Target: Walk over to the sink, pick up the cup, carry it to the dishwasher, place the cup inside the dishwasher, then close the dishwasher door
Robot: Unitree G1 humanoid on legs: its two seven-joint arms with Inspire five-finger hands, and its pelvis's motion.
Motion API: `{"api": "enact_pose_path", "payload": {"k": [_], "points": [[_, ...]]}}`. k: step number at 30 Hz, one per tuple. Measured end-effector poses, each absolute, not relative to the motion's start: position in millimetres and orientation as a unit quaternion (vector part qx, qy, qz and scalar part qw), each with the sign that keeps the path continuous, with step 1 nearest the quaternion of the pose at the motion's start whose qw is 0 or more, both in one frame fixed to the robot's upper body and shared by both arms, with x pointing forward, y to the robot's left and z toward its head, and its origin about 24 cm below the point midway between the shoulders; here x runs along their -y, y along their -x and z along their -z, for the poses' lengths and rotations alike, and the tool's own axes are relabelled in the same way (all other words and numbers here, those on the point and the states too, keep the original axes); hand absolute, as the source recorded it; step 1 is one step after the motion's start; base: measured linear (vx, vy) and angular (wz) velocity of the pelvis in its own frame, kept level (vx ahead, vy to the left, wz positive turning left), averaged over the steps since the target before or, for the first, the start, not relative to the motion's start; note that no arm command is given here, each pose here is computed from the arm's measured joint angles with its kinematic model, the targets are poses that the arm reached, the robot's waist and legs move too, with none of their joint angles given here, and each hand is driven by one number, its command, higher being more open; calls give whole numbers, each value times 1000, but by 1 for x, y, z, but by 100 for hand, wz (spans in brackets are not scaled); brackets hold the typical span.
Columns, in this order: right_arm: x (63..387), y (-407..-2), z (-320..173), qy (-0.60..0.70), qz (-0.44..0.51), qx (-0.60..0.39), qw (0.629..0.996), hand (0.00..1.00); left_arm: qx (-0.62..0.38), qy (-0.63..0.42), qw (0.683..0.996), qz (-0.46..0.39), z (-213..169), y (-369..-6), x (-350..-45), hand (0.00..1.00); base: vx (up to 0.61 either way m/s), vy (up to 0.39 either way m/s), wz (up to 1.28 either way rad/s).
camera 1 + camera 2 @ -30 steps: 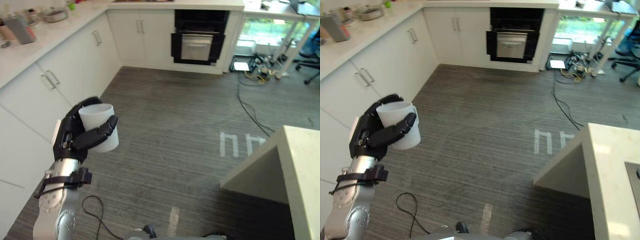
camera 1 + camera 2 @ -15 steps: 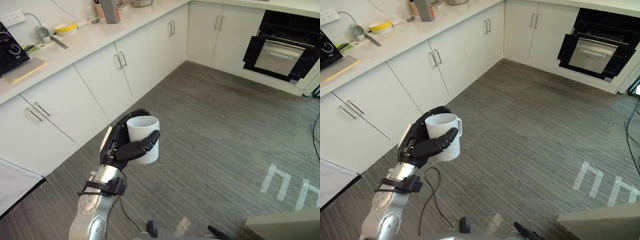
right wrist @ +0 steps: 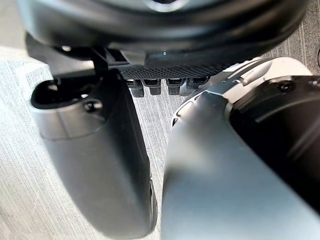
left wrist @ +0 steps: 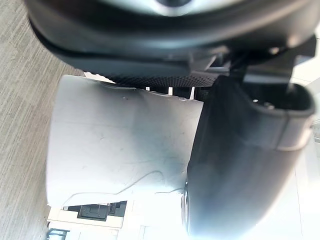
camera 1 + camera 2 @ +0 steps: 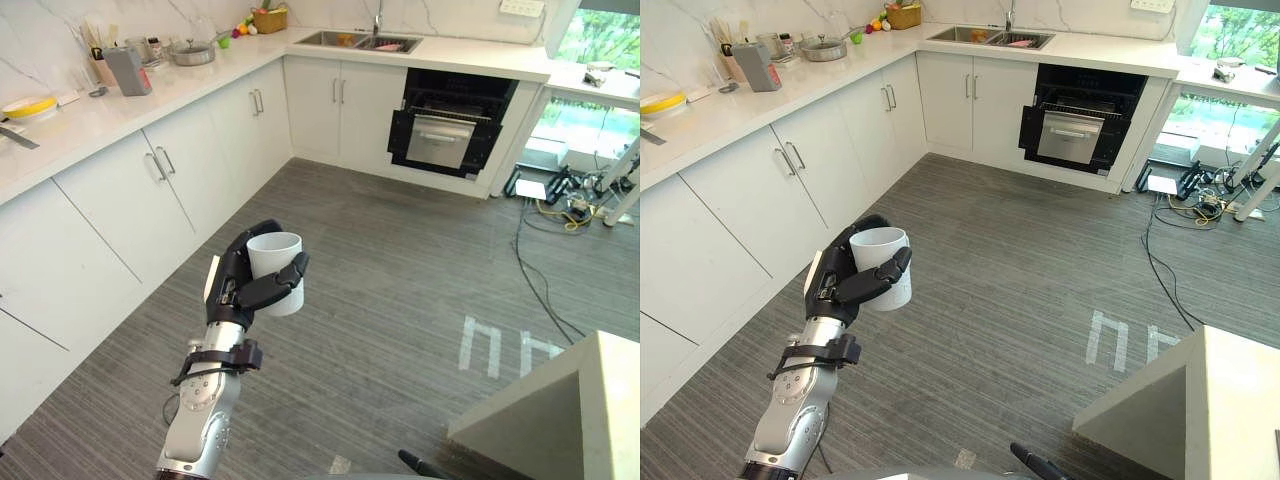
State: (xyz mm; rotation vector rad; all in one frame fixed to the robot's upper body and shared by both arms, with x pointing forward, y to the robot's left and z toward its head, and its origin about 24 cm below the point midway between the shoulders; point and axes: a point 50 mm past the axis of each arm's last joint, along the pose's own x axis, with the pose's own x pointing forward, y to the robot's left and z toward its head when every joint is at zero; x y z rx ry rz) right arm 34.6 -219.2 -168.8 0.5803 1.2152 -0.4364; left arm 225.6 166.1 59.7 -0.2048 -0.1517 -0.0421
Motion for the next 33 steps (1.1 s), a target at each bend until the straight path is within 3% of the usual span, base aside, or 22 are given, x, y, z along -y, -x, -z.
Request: {"api": "enact_pose_path", "payload": {"k": [7,13,16,18,22,27,33], "points": [[219,-29,169,-275,205,-558,756,100,53,105,993,6,-46,-225,-170,0,0,0,2],[228,-15,167,-334,238,-528,744,100,-24,177,981,-79,-4,-198,-182,0,2,27,-20],[222,-15,168,-378,256,-508,730,100,-28,198,978,-61,-1,-195,-180,0,48,71,20],[232,2,166,-373,306,-495,723,100,-54,206,977,1,2,-195,-156,0,208,96,83],[223,-18,165,-404,331,-425,739,100,-76,194,978,15,6,-194,-152,0,270,156,23],[208,-56,154,-390,261,-380,797,100,-36,163,985,39,-13,-214,-147,0,412,-11,31],[224,-89,138,-353,245,-337,838,100,-48,165,983,61,-14,-223,-133,0,613,-163,25]]}}
